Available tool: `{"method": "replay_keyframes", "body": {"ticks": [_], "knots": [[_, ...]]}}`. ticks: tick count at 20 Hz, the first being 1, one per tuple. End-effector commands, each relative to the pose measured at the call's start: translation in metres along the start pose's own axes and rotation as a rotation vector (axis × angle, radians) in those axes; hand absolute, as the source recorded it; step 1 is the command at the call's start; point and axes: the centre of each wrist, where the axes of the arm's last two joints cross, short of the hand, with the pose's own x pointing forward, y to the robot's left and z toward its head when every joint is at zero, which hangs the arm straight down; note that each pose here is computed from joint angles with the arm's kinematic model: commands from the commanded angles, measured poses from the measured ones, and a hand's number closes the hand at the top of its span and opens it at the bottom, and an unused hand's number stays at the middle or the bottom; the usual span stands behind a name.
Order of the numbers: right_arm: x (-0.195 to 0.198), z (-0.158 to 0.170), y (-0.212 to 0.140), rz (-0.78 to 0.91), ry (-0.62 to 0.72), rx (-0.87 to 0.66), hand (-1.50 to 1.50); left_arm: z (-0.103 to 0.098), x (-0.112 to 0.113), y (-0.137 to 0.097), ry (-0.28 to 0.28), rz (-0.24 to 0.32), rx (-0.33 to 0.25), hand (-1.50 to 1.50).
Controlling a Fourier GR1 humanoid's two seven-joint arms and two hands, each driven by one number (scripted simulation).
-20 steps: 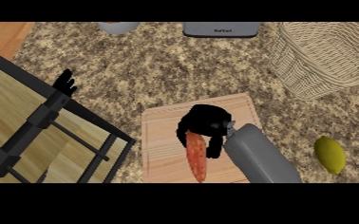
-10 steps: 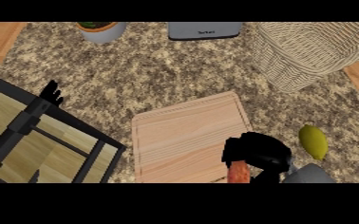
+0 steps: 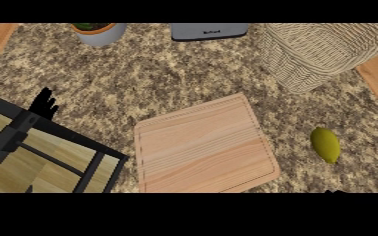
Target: Pick the sweet potato from the cutting board and place it in the basket
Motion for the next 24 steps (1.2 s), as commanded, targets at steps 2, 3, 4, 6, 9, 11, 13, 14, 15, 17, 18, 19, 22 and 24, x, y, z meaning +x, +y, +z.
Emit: {"method": "replay_keyframes", "body": {"ticks": [2,3,4,6,9,11,13,14,15,17,18,19,22,24], "knots": [[0.037,0.041,-0.028,-0.083,-0.174,-0.180,1.50,0.002,0.012,-0.002,-0.049,-0.007,-0.016,0.00],[0.048,0.046,-0.040,-0.057,-0.170,-0.193,1.50,-0.001,0.014,-0.008,-0.037,-0.012,-0.030,0.00],[0.055,0.051,-0.053,-0.058,-0.148,-0.211,1.50,-0.006,0.029,-0.013,-0.069,-0.018,-0.032,0.00],[0.072,0.064,-0.069,-0.052,-0.142,-0.256,1.50,-0.009,0.024,-0.013,-0.056,-0.002,-0.028,0.00],[0.099,0.077,-0.088,-0.032,-0.108,-0.320,1.50,-0.007,0.029,-0.022,-0.060,-0.014,-0.034,0.00],[0.110,0.086,-0.117,-0.001,-0.079,-0.364,1.50,-0.007,0.036,-0.010,-0.061,-0.030,-0.033,0.00],[0.126,0.093,-0.122,-0.001,-0.055,-0.398,1.50,-0.019,0.032,-0.018,-0.045,-0.012,-0.054,0.00],[0.131,0.092,-0.135,0.022,-0.069,-0.418,1.50,-0.029,0.029,-0.024,-0.060,-0.009,-0.052,0.00],[0.138,0.092,-0.141,0.007,-0.058,-0.433,1.50,-0.023,0.035,-0.021,-0.071,-0.027,-0.062,0.00],[0.151,0.089,-0.155,0.005,-0.037,-0.476,1.50,-0.015,0.035,-0.022,-0.064,-0.016,-0.079,0.00],[0.154,0.093,-0.161,0.011,-0.028,-0.530,1.50,-0.021,0.026,-0.014,-0.070,-0.037,-0.091,0.00],[0.159,0.087,-0.164,0.001,-0.003,-0.542,1.50,-0.023,0.045,-0.024,-0.082,-0.018,-0.105,0.00],[0.168,0.081,-0.192,0.005,0.025,-0.611,1.50,-0.024,0.047,-0.049,-0.093,-0.016,-0.109,0.00],[0.172,0.082,-0.215,0.024,0.047,-0.664,1.50,-0.030,0.041,-0.038,-0.075,-0.022,-0.111,0.00]]}}
